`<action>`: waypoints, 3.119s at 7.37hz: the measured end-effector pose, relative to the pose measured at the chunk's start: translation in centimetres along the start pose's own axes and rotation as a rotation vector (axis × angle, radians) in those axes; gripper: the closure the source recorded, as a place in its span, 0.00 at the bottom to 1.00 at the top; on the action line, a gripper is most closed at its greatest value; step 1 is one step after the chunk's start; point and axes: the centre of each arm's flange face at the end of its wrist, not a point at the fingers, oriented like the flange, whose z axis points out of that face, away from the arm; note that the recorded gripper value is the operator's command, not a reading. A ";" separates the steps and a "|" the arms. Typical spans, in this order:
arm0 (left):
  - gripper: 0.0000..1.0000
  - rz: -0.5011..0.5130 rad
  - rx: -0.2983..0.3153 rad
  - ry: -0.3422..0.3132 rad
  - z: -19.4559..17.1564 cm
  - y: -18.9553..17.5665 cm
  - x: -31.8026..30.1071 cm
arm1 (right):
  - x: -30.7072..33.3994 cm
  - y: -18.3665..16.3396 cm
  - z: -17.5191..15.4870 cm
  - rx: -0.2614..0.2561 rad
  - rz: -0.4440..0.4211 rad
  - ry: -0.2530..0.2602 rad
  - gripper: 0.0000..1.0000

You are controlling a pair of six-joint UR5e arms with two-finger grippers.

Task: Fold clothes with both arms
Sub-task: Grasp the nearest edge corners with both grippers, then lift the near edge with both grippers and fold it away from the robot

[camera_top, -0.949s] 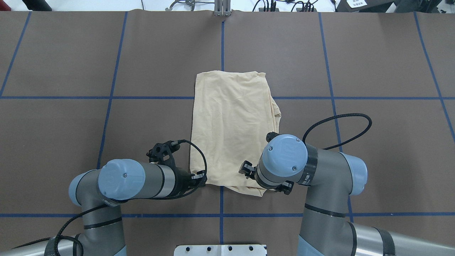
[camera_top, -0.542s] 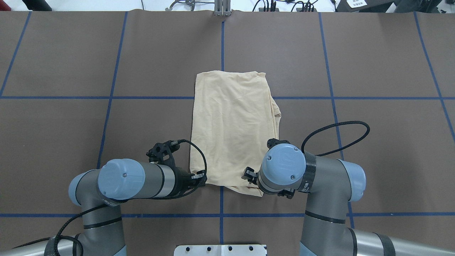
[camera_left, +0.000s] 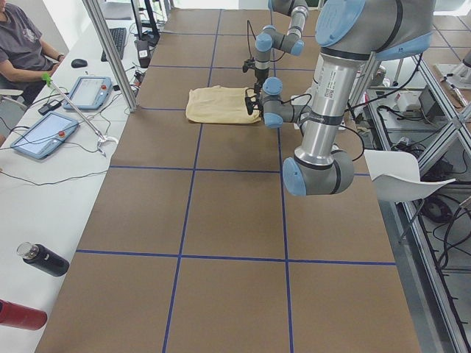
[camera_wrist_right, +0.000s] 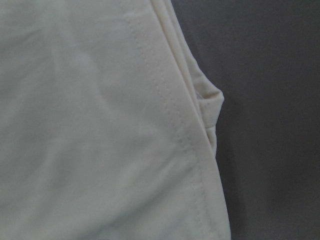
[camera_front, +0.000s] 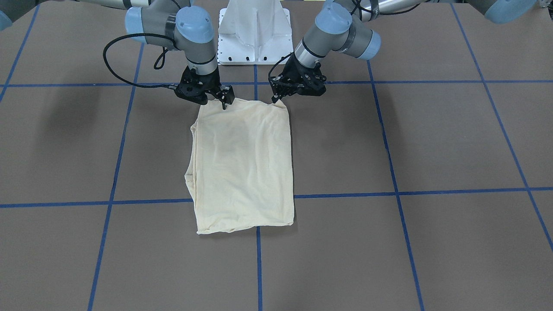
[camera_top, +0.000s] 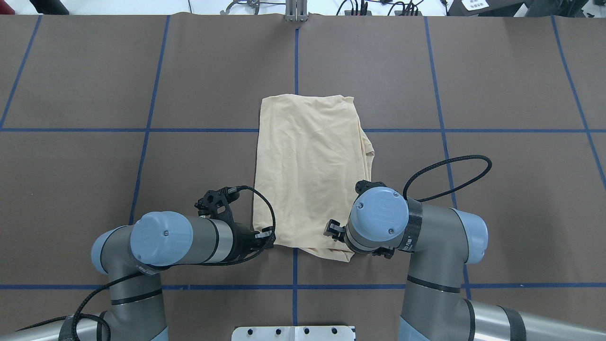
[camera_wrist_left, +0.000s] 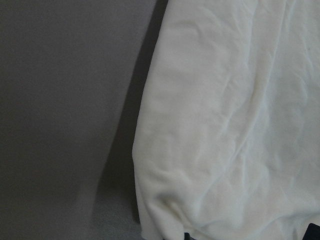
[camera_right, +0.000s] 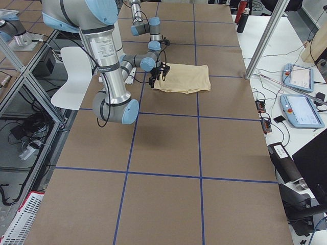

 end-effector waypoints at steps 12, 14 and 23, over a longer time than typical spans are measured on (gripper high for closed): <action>1.00 -0.002 0.005 0.000 -0.1 -0.3 0.0 | -1.1 -0.1 -1.2 0.028 -0.007 -0.035 1.00; 1.00 0.000 0.005 0.016 -0.9 -0.3 0.4 | -1.2 -0.6 -4.1 0.049 -0.018 -0.128 1.00; 1.00 0.033 -0.135 0.096 -6.1 4.2 2.5 | 2.6 -0.7 -6.6 -0.115 -0.023 -0.227 1.00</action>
